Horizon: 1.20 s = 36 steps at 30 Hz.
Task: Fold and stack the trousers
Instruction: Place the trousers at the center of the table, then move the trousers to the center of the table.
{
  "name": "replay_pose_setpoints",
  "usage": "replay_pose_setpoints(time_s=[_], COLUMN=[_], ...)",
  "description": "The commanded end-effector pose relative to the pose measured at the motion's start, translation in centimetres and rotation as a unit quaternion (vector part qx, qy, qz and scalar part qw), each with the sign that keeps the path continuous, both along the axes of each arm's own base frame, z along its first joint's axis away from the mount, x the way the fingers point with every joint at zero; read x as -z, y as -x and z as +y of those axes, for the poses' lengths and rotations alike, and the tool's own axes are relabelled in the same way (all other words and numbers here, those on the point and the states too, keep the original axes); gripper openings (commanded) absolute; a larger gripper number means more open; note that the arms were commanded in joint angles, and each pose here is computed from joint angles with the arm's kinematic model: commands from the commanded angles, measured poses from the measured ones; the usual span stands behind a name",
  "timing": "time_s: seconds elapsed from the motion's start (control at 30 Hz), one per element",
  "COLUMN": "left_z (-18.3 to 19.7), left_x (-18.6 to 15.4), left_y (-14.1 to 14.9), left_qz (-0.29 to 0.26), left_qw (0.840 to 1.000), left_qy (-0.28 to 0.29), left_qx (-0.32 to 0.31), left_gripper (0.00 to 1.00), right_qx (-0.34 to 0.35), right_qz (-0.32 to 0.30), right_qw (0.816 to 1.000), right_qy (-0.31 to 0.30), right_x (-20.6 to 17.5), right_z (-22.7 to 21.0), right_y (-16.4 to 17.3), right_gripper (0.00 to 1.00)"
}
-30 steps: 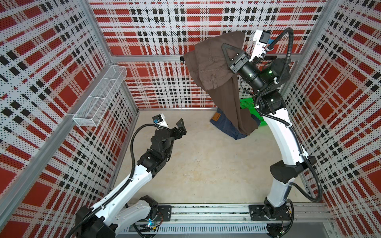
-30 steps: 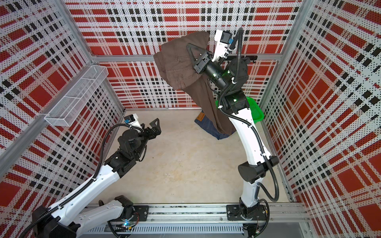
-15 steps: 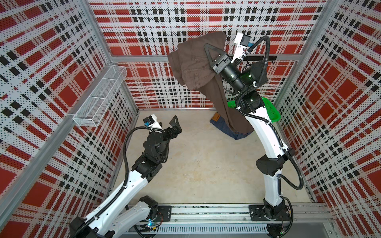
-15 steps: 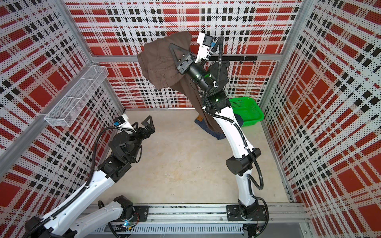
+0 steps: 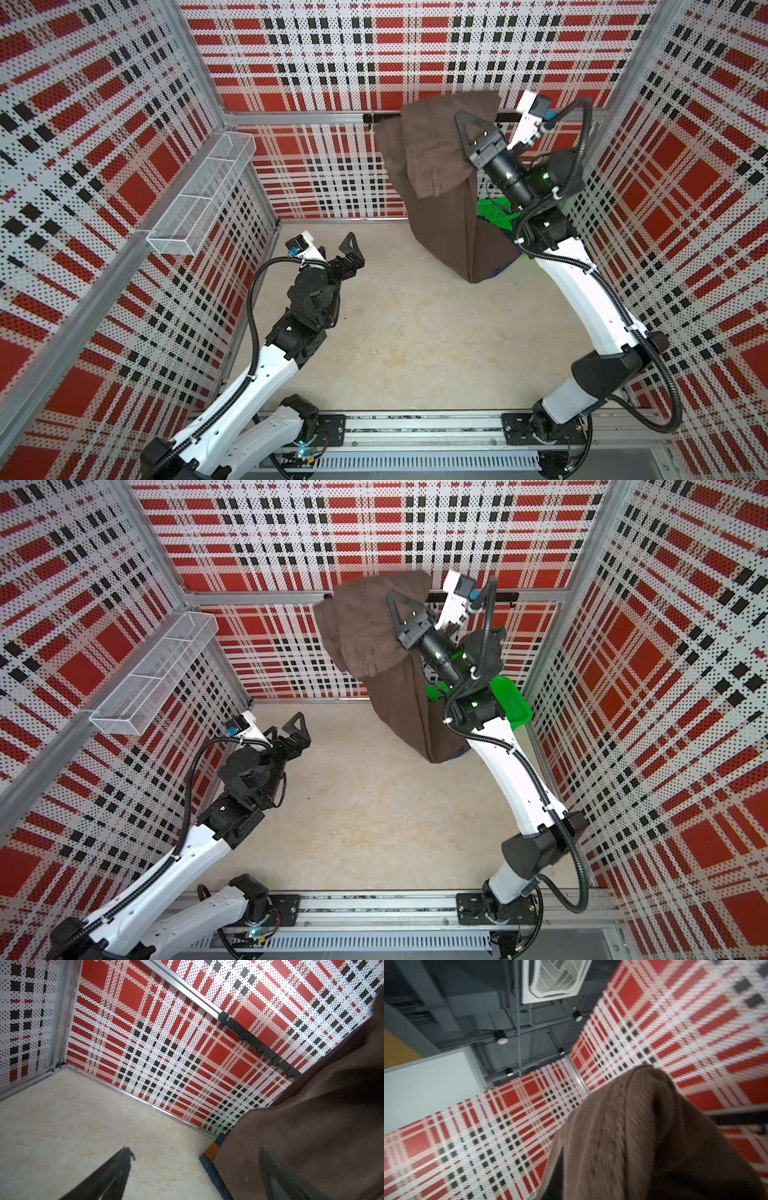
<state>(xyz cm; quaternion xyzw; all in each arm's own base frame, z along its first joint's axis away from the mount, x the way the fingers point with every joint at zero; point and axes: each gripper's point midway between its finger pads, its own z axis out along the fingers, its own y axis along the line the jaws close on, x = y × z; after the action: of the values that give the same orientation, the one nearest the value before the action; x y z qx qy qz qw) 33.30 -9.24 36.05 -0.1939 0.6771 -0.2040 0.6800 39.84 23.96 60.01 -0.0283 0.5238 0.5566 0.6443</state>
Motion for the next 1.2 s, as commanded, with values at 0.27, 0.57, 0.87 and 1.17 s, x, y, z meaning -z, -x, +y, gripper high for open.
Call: replay_pose_setpoints(time_s=[0.27, 0.57, 0.87, 1.17], left_z=[0.3, -0.9, -1.5, -1.5], left_x=[2.4, 4.7, 5.5, 5.8], left_y=[-1.2, -2.8, -3.2, -3.4], left_qz=[0.033, 0.061, 0.070, 0.074], left_qw=[0.999, 0.997, 0.996, 0.996], left_qy=[-0.033, -0.049, -0.049, -0.050], left_qx=[-0.014, 0.001, 0.011, 0.011], left_gripper=[0.98, 0.98, 0.98, 0.98], right_qx=[0.091, 0.233, 0.299, 0.260], right_qz=[0.324, 0.375, 0.458, 0.495], right_qw=[0.934, 0.867, 0.821, 0.817], right_qy=[0.124, 0.231, 0.164, 0.144], right_x=[31.1, 34.8, 38.2, 41.6], right_z=[-6.0, -12.4, -20.2, -20.3], right_y=[-2.9, -1.1, -2.6, -6.1], right_gripper=[0.16, 0.96, 0.94, 0.78])
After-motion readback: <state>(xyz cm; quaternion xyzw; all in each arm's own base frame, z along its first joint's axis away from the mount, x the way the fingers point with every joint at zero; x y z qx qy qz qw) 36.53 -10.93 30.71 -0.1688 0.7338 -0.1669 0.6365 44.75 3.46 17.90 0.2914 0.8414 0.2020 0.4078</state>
